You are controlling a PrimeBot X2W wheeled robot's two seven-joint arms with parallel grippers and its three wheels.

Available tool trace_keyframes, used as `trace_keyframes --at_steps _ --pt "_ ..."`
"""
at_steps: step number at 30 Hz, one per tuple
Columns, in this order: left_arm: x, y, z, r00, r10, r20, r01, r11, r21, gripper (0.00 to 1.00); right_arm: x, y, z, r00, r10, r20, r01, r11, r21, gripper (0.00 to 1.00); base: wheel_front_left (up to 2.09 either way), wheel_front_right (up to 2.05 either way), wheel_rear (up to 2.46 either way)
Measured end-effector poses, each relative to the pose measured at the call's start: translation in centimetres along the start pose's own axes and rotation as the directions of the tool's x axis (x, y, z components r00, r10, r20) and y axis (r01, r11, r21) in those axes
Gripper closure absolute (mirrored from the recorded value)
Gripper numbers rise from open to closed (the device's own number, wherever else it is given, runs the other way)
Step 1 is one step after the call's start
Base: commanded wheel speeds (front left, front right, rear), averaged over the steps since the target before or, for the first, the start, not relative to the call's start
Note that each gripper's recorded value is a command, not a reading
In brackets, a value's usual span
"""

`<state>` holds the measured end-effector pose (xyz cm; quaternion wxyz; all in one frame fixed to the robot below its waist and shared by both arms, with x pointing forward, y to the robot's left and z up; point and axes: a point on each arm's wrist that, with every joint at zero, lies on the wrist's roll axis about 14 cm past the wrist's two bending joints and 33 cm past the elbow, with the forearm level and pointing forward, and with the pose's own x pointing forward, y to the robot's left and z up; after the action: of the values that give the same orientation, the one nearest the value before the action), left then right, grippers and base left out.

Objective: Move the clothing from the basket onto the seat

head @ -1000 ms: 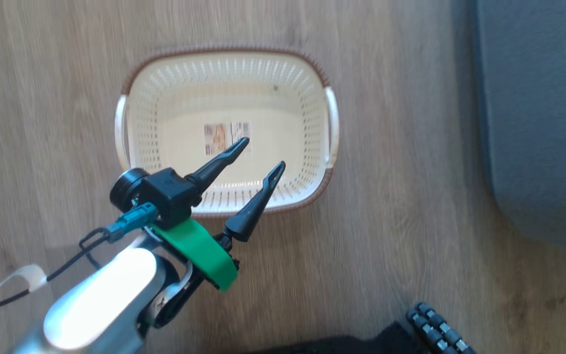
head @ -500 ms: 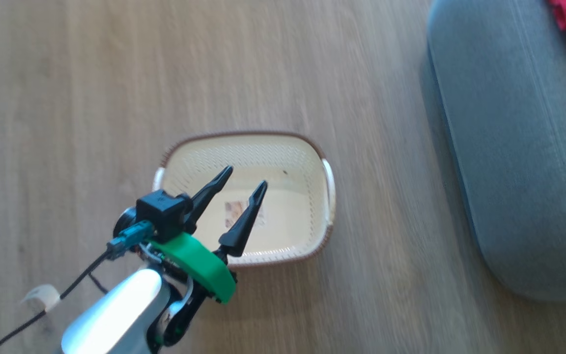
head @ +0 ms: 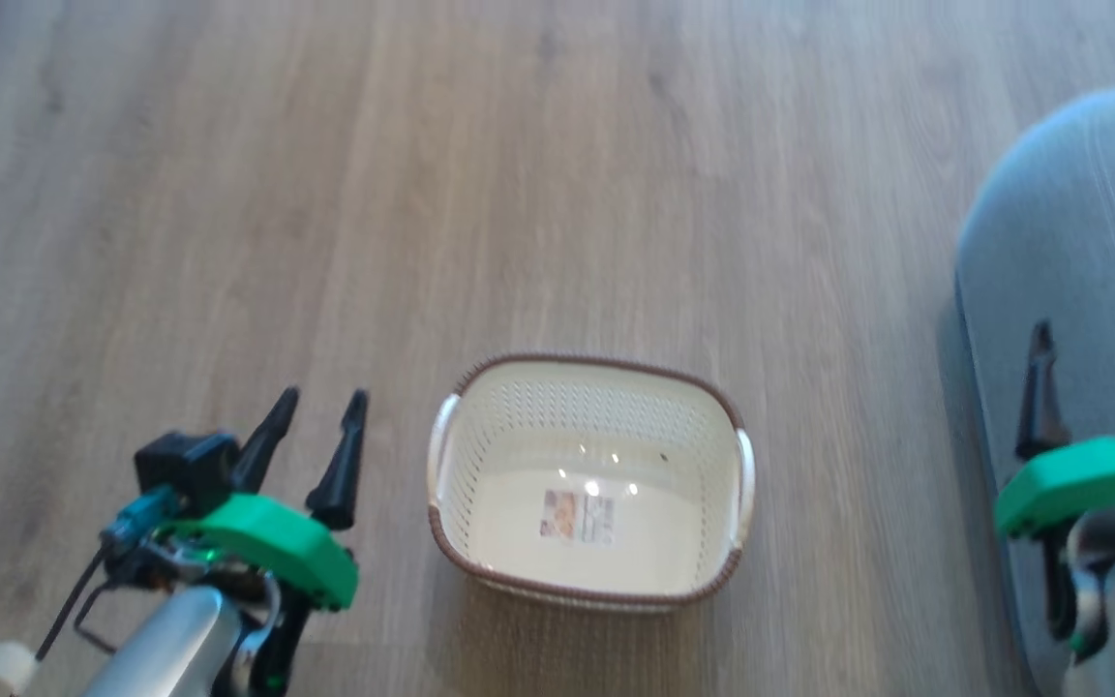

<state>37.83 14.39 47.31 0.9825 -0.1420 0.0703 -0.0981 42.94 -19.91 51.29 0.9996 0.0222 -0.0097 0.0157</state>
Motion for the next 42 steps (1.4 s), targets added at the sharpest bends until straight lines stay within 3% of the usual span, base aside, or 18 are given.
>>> trace_keyframes --at_steps 7,13,22,42 --pt "-4.6 4.2 0.7 0.987 0.155 0.045 -0.155 0.988 -0.002 0.00 -2.5 6.1 -1.4 0.988 0.154 -0.024 -0.154 0.988 -0.005 0.00 0.00 0.00 0.00" --pt "-5.9 4.9 1.2 0.981 0.180 0.073 -0.181 0.983 0.004 0.00 -2.6 7.9 -1.3 0.979 0.205 -0.009 -0.205 0.979 -0.016 0.00 0.00 0.00 0.00" --pt "-5.3 4.3 1.2 0.985 0.152 0.078 -0.152 0.988 0.001 0.00 -2.8 7.8 -1.5 0.981 0.195 -0.008 -0.195 0.981 -0.010 0.00 0.00 0.00 0.00" --pt "-2.6 1.0 0.0 0.999 0.019 0.035 -0.019 1.000 0.019 0.00 -4.5 4.0 -1.6 0.996 0.085 -0.002 -0.085 0.996 0.010 0.00 0.00 0.00 0.00"
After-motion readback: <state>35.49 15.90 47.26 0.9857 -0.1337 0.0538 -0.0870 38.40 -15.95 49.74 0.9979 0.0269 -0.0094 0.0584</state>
